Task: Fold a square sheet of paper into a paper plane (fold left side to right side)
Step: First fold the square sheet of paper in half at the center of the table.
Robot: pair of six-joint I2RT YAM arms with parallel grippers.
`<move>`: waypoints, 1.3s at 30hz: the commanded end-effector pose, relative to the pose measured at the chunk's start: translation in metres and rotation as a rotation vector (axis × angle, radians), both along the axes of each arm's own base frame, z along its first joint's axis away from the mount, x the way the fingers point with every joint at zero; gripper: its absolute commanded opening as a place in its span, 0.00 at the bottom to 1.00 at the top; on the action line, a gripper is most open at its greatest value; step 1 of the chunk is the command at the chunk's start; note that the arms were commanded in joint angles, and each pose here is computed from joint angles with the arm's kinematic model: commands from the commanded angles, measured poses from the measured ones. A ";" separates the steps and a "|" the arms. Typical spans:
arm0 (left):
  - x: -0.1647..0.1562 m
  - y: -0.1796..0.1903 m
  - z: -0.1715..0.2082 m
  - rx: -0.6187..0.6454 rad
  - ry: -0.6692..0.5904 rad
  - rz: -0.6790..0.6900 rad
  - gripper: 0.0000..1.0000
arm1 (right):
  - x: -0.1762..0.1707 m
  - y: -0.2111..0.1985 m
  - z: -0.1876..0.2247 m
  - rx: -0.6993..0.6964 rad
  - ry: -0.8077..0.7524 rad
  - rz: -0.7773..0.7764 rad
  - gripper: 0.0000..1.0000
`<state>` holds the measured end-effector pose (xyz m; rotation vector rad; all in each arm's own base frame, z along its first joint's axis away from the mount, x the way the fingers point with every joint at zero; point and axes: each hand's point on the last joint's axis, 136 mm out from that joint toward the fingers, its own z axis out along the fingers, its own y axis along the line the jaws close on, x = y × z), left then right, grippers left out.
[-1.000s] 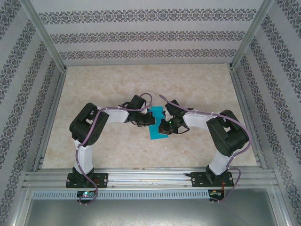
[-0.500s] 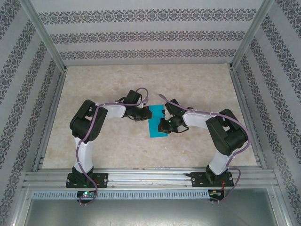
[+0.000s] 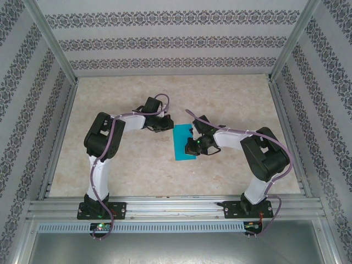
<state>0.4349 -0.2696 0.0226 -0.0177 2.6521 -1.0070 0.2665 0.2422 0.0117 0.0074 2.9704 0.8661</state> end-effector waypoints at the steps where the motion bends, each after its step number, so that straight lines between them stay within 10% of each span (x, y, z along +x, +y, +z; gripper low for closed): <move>1: 0.031 0.032 -0.021 0.106 -0.045 0.095 0.07 | -0.043 -0.047 -0.047 -0.224 0.179 -0.025 0.00; 22: 0.048 0.030 0.016 0.080 -0.103 0.097 0.07 | -0.035 -0.043 -0.040 -0.194 0.146 -0.078 0.00; 39: -0.069 -0.003 0.067 -0.016 -0.057 0.021 0.07 | -0.028 -0.052 -0.035 -0.203 0.092 -0.128 0.00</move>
